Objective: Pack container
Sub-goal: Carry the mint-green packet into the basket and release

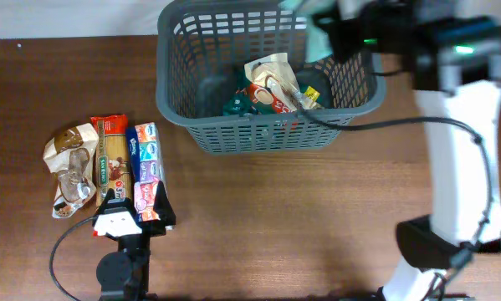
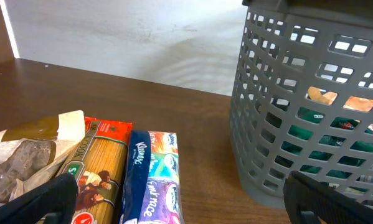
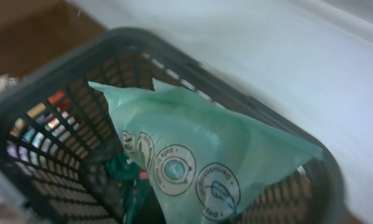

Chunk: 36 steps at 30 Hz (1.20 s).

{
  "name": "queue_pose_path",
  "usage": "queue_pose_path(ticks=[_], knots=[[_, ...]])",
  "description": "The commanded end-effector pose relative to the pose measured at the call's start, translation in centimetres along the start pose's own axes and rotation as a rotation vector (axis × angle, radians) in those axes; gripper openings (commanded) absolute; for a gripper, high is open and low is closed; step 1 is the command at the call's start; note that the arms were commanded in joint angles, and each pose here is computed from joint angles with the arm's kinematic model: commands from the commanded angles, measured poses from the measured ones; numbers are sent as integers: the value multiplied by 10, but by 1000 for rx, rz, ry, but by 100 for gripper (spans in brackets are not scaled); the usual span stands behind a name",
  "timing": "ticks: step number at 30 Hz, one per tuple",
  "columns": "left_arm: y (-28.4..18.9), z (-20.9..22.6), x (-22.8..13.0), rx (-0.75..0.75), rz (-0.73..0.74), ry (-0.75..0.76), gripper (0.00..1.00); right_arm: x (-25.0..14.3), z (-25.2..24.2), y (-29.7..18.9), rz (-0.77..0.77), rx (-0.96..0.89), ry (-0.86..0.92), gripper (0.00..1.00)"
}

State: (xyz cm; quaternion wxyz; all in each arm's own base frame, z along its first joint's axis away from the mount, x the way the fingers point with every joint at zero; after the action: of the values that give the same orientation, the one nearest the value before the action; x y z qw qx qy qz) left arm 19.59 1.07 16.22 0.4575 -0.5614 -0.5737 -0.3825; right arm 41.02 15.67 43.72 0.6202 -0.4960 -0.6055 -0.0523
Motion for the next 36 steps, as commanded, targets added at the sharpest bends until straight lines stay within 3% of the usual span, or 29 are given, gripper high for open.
queue_pose_path(ticks=[1,8,15,19,20,21,25,30,36], knots=[[0,0,-1,2,-2,13,99,-23,7,69,136,-5,-91,4],[0,0,-1,2,-2,13,99,-50,38,161,214,92,-30,4],[0,0,-1,2,-2,13,99,-86,52,210,316,141,42,5],[0,0,-1,2,-2,13,99,-93,53,215,335,141,70,42],[0,0,-1,2,-2,13,99,-92,52,214,337,139,70,58],[0,0,-1,2,-2,13,99,-89,51,209,334,132,68,66],[0,0,-1,2,-2,13,99,-68,30,171,301,22,55,81],[0,0,-1,2,-2,13,99,-35,-20,82,184,-172,121,94],[0,0,-1,2,-2,13,99,-37,-90,-42,65,-414,288,97]])
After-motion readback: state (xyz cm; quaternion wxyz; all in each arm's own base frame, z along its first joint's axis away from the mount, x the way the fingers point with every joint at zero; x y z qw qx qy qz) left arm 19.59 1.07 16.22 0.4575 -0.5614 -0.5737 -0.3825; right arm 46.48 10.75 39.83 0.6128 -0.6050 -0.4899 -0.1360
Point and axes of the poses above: each gripper's point midway between its finger pads, its own y axis out along the fingers, its own z axis along the line the jaws close on, x = y × z, the point moved 5 cm from there along -y, back along the fingers, and after that the axes turned 7 degrees about -y, right-handed, at the moved point
